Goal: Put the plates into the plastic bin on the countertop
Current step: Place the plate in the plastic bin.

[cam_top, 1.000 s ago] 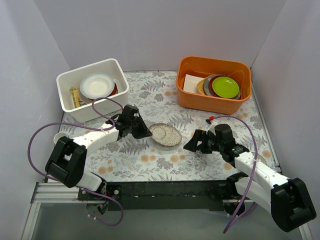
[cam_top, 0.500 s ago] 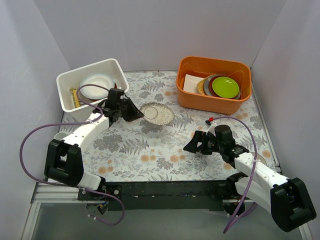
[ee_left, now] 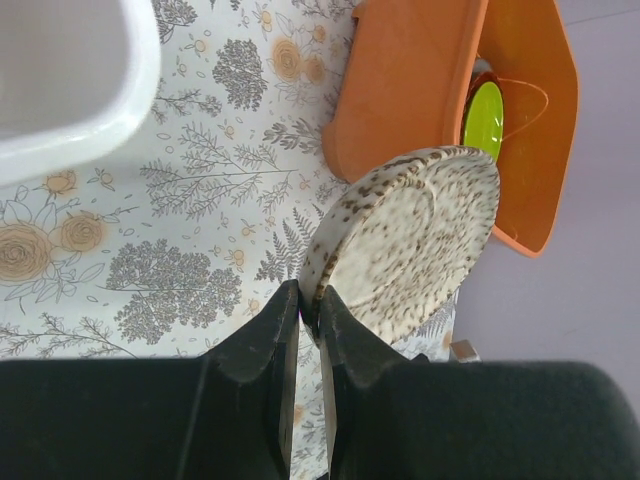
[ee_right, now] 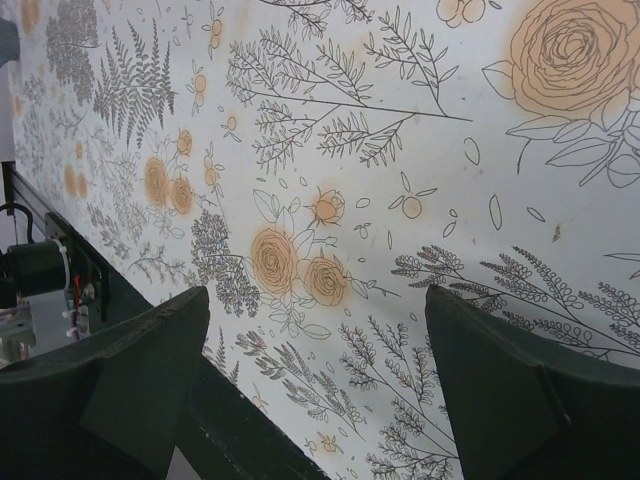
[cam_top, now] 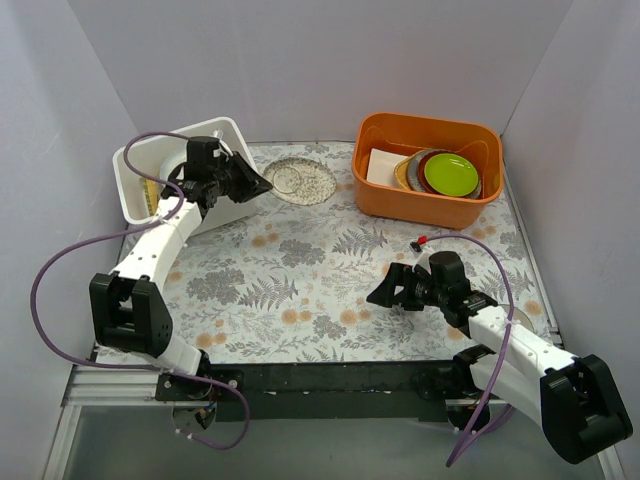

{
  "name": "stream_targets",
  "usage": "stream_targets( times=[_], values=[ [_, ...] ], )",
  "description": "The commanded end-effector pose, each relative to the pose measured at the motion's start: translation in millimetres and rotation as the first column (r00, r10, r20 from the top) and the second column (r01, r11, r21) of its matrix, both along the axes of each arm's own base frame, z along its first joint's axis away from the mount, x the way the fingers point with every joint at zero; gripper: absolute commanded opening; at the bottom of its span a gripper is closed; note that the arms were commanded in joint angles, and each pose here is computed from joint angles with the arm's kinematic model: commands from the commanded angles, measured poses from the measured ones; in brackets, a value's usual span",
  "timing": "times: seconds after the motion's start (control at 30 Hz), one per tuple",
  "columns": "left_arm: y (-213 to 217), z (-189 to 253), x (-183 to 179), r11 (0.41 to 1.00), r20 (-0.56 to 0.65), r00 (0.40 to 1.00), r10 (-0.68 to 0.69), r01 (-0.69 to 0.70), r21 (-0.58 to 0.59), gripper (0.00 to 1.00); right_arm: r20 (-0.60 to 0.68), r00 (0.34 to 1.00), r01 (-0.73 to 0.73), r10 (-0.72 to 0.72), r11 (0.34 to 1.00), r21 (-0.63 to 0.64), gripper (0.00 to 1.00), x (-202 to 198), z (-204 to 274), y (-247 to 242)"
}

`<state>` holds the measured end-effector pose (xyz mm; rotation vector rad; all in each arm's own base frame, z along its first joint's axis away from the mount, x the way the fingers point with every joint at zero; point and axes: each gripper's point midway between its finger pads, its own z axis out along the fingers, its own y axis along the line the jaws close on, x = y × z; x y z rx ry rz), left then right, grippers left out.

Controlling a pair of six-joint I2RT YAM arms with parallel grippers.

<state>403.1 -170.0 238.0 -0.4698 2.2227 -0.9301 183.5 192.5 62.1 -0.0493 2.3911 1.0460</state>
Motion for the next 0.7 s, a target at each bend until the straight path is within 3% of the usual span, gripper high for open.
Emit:
stream_targets(
  times=[0.0, 0.4, 0.67],
  values=[
    [5.7, 32.6, 9.9, 0.998, 0.059, 0.998, -0.020, 0.023, -0.053, 0.00, 0.024, 1.000, -0.006, 0.005, 1.000, 0.018, 0.96, 3.6, 4.1, 2.3],
    [55.1, 52.3, 39.6, 0.994, 0.074, 0.996, 0.051, -0.043, -0.104, 0.00, 0.019, 1.000, -0.007, 0.007, 1.000, 0.014, 0.96, 3.4, 1.4, 1.9],
    [127.2, 54.4, 49.0, 0.975, 0.066, 0.983, 0.171, -0.160, -0.151, 0.00, 0.015, 1.000, -0.007, 0.007, 1.000, 0.014, 0.96, 3.1, -0.2, 1.4]
  ],
)
